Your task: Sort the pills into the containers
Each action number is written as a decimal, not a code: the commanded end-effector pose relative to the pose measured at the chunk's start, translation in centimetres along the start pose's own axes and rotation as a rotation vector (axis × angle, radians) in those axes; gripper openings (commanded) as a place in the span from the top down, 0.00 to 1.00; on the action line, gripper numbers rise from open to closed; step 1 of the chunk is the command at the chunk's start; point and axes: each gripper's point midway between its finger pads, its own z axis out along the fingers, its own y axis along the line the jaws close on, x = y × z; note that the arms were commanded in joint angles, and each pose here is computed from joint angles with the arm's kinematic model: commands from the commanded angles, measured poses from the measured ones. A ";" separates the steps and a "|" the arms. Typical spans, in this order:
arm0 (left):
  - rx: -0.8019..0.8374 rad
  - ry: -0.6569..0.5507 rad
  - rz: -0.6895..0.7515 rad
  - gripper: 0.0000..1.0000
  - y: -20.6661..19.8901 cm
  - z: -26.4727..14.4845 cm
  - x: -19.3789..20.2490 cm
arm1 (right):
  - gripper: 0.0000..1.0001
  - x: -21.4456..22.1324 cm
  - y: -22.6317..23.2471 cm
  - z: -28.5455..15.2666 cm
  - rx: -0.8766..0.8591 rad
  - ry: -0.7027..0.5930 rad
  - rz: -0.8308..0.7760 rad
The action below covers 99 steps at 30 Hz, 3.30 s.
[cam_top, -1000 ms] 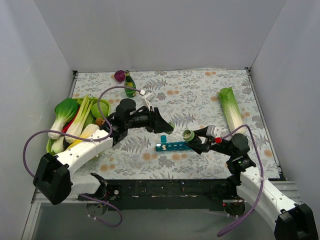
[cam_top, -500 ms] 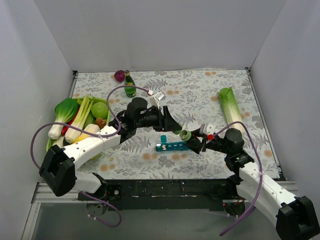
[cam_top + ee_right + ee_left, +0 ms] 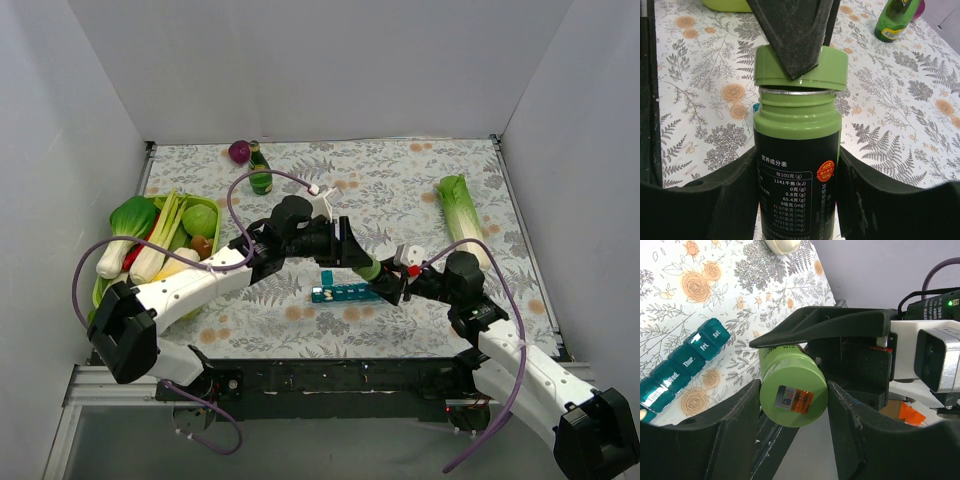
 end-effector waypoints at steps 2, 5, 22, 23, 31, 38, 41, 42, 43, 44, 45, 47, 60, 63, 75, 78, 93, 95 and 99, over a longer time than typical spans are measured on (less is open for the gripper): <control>0.029 0.002 0.011 0.83 -1.7 0.3 -0.4 | 0.99 -3.2 -1.5 0.3 0.034 -0.047 -0.082; 0.009 0.016 0.010 0.83 -1.6 0.6 0.0 | 0.99 -3.3 -1.6 0.3 0.035 -0.037 -0.080; -0.095 0.144 0.114 0.89 -1.1 3.0 3.1 | 0.99 -4.1 -1.1 0.5 0.010 -0.035 -0.004; -0.055 0.171 0.114 0.89 -1.8 2.7 3.7 | 0.99 -4.5 -0.8 0.5 -0.004 -0.048 0.001; 0.117 0.348 0.213 0.89 -2.7 1.1 7.0 | 0.99 -7.4 1.6 0.3 -0.123 -0.136 0.106; 0.149 0.448 0.485 0.89 -1.2 -1.4 8.6 | 0.99 -8.8 4.0 -0.2 -0.237 -0.170 0.340; 0.167 0.471 0.558 0.87 -0.8 -2.2 9.1 | 0.99 -8.3 4.9 -0.2 -0.272 -0.166 0.468; 0.171 0.469 0.566 0.84 -0.8 -2.3 9.0 | 0.99 -8.5 5.0 -0.3 -0.276 -0.178 0.477; 0.174 0.458 0.569 0.82 -0.8 -2.3 8.7 | 0.99 -8.3 5.1 -0.3 -0.277 -0.178 0.504; 0.173 0.446 0.561 0.78 -1.0 -2.5 8.4 | 0.99 -8.4 5.3 -0.4 -0.281 -0.181 0.517; 0.168 0.431 0.544 0.71 -1.0 -2.6 7.9 | 0.99 -8.4 5.3 -0.4 -0.282 -0.184 0.526; 0.159 0.379 0.518 0.57 -0.9 -2.8 6.3 | 0.99 -8.7 5.2 -0.4 -0.277 -0.189 0.521; 0.165 0.015 0.356 0.02 -4.1 -7.1 -0.9 | 0.99 -7.5 3.9 -0.2 -0.215 -0.136 0.336; 0.172 -0.082 0.291 0.02 -5.2 -8.6 -1.7 | 0.99 -6.7 3.0 -0.2 -0.178 -0.092 0.225; -0.080 -0.031 -0.059 0.16 -3.3 -3.2 -1.5 | 0.99 -4.9 -0.5 -0.1 -0.059 0.040 -0.057; -0.172 -0.051 -0.057 0.17 -2.9 -1.7 -1.6 | 0.99 -4.9 -0.6 -0.2 -0.053 0.050 -0.061; -0.249 -0.043 -0.024 0.28 -2.1 -1.0 -1.5 | 0.99 -3.9 -0.7 -0.2 -0.038 0.068 -0.039; -0.245 -0.023 -0.019 0.30 -2.1 -0.9 -1.2 | 0.99 -4.0 -0.7 -0.2 -0.036 0.064 -0.037; -0.227 0.010 -0.004 0.35 -2.5 -0.5 -0.6 | 0.99 -3.8 -0.7 -0.2 -0.031 0.068 -0.031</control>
